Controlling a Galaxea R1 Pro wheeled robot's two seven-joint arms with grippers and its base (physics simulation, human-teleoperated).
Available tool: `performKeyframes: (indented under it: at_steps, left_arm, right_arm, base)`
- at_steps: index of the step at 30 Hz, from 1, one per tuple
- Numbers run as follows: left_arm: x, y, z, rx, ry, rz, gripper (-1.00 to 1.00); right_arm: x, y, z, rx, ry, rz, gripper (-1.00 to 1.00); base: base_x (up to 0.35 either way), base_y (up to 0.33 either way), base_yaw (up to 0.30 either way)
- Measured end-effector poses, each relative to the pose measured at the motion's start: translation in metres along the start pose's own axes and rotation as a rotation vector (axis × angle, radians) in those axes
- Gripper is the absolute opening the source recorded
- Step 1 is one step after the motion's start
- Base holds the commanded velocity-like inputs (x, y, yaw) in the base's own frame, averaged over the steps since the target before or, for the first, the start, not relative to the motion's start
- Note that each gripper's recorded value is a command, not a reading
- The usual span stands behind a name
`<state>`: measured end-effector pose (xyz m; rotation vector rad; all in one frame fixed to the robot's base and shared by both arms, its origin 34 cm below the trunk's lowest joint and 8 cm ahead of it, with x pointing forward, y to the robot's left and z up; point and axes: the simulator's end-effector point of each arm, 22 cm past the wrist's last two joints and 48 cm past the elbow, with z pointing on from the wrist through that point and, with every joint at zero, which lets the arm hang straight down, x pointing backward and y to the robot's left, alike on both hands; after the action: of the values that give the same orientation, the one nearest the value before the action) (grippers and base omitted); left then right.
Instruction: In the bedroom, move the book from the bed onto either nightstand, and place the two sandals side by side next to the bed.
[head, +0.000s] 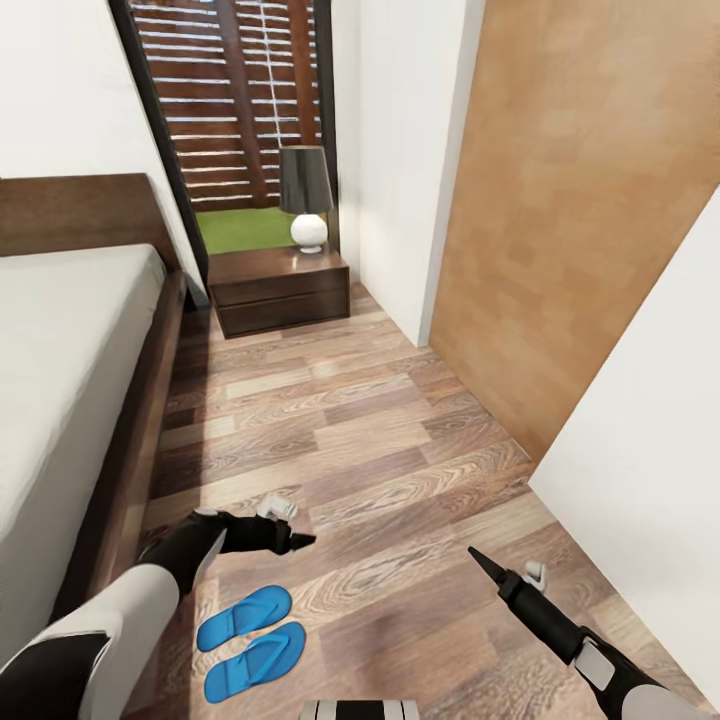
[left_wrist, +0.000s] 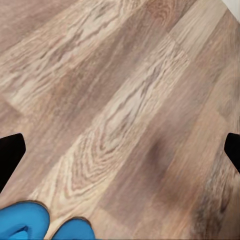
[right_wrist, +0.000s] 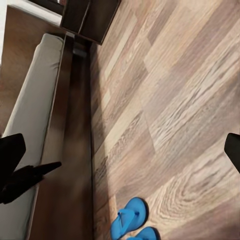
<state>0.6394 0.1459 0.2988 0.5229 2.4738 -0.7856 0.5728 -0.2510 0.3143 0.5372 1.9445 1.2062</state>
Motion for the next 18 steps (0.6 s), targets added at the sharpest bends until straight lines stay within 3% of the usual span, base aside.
performKeyframes:
  at_steps: [6, 18]
  left_arm:
    - [-0.02, -0.008, -0.009, 0.016, -0.069, -0.05, 1.0]
    - [-0.038, -0.003, -0.035, -0.001, -0.121, -0.069, 1.0]
  right_arm:
    - [-0.008, 0.011, 0.0, -0.015, -0.014, -0.014, 1.0]
    - [-0.023, 0.031, 0.001, -0.036, -0.038, -0.037, 1.0]
  base:
    - [0.0, 0.0, 0.0]
    - [0.0, 0.0, 0.0]
